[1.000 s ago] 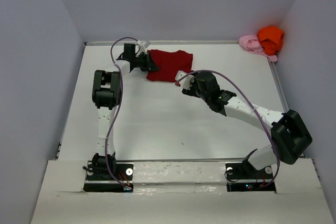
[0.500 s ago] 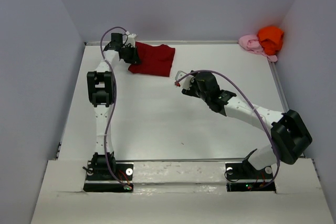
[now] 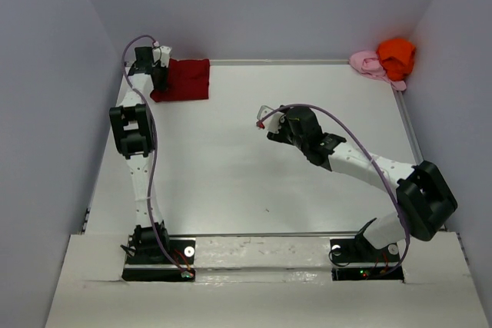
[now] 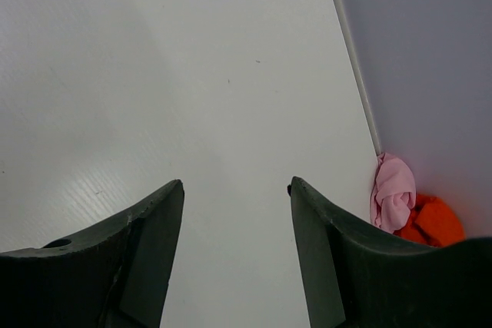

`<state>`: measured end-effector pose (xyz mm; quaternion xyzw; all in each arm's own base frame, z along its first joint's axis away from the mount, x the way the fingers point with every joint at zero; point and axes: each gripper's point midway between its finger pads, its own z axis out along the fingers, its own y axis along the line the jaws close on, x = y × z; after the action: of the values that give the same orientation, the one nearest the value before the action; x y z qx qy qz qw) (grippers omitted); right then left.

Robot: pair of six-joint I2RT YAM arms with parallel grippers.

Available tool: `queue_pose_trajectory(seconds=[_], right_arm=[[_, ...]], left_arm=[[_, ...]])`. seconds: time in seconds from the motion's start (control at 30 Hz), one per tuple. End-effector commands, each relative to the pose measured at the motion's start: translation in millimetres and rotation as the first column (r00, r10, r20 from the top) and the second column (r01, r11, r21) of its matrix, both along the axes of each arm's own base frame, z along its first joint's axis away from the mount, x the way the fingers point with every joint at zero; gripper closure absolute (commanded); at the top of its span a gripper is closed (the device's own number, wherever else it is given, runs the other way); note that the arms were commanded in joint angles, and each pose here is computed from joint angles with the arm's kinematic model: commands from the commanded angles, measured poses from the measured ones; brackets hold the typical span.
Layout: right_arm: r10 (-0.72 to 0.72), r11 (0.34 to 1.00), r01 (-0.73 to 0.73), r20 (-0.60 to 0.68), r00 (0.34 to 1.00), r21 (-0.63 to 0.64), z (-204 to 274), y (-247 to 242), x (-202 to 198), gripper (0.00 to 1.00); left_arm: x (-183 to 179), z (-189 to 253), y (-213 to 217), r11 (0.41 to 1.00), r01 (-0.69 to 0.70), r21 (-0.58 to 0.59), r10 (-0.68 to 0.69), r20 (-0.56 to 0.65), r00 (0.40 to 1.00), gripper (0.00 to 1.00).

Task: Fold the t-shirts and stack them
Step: Neatly place the folded tshirt to the corner

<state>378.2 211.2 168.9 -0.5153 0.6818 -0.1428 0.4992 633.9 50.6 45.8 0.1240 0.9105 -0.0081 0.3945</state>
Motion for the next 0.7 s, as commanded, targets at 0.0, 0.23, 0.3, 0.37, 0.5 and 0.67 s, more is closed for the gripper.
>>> queue_pose_trajectory(seconds=[0.0,0.23,0.3,0.37,0.5,0.67], right_arm=[[-0.028,0.998,0.025,0.051,0.998,0.056,20,-5,4,0.37],[-0.029,0.998,0.026,0.051,0.998,0.057,20,-5,4,0.37],[-0.029,0.998,0.026,0.051,0.998,0.057,20,-5,4,0.37],[-0.036,0.998,0.033,0.049,0.998,0.057,19,-8,5,0.37],[-0.034,0.998,0.032,0.047,0.998,0.058,18,-8,5,0.37],[-0.035,0.998,0.033,0.044,0.998,0.055,17,-7,7,0.37]], left_arm=[[-3,17,60,0.969,-0.110,0.222,0.106,0.031,0.994,1.00],[-1,10,92,0.948,-0.092,0.306,0.085,0.035,0.996,1.00],[-4,8,107,0.922,-0.119,0.367,0.117,0.028,0.993,1.00],[-5,9,121,0.909,-0.133,0.395,0.130,0.034,0.991,1.00],[-4,16,137,0.894,-0.159,0.420,0.147,0.062,0.987,1.00],[-3,32,153,0.867,-0.206,0.454,0.169,0.122,0.978,0.98]])
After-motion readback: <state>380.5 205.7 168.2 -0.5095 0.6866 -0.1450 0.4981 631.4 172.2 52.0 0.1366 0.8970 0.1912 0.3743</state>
